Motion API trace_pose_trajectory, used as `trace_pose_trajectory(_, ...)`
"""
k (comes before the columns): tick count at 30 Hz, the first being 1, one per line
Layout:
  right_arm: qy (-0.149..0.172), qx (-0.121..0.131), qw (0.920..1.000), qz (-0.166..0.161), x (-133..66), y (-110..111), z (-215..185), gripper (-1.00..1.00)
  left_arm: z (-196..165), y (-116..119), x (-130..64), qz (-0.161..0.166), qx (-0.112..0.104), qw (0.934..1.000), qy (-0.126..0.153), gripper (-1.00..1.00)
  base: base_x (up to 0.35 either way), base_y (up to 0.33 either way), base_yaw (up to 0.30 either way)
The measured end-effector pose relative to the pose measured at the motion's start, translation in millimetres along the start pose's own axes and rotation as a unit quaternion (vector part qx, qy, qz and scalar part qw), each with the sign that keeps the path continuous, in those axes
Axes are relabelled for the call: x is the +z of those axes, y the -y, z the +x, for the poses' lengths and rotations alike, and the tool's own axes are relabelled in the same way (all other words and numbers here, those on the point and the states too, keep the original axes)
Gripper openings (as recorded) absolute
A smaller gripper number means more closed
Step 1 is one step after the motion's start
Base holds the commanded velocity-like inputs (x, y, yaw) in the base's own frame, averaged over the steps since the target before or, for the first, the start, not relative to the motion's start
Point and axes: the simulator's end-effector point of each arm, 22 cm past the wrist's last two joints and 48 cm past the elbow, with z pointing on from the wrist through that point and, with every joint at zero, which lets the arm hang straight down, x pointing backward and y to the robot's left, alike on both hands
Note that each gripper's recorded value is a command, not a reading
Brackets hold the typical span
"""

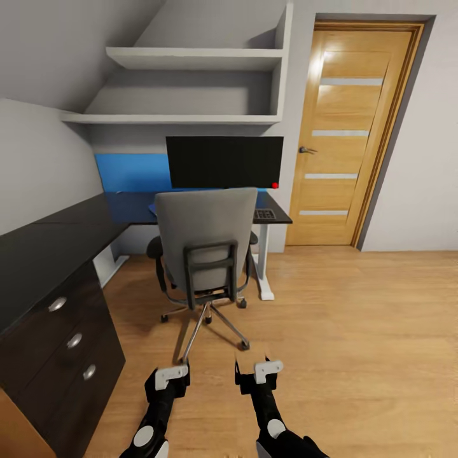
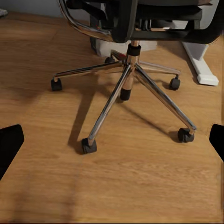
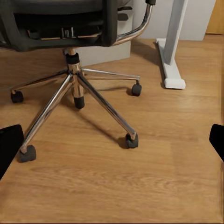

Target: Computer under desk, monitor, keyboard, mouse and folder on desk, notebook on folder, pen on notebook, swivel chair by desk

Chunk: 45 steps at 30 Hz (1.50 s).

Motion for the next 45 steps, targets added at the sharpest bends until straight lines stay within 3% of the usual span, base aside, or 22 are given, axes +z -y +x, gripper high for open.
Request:
trace_pose_trajectory(11, -0.001, 0.0, 1.0, 0.002, 0.0, 2, 1, 1.0, -10, -9, -0.5, -0.012, -0.007, 0.9995, 0.028, 1.0, -0.31, -0.12, 0.0)
trace_pose_trajectory(23, -0.001, 0.0, 1.0, 0.002, -0.1, 2, 1, 1.0, -12, -20, -0.6, -0.024, -0.005, 0.9991, 0.035, 1.0, -0.202, -0.167, 0.0)
trace_pose_trajectory(35, -0.002, 0.002, 1.0, 0.003, -0.1, 2, 1, 1.0, -7, -21, -1.8, -0.025, -0.004, 0.9992, 0.029, 1.0, -0.022, -0.034, 0.0)
trace_pose_trajectory(45, -0.004, 0.003, 1.0, 0.005, -0.9, 4, -12, 1.0, 9, -29, -7.9, -0.035, 0.005, 0.9994, -0.001, 1.0, -0.002, -0.003, 0.0)
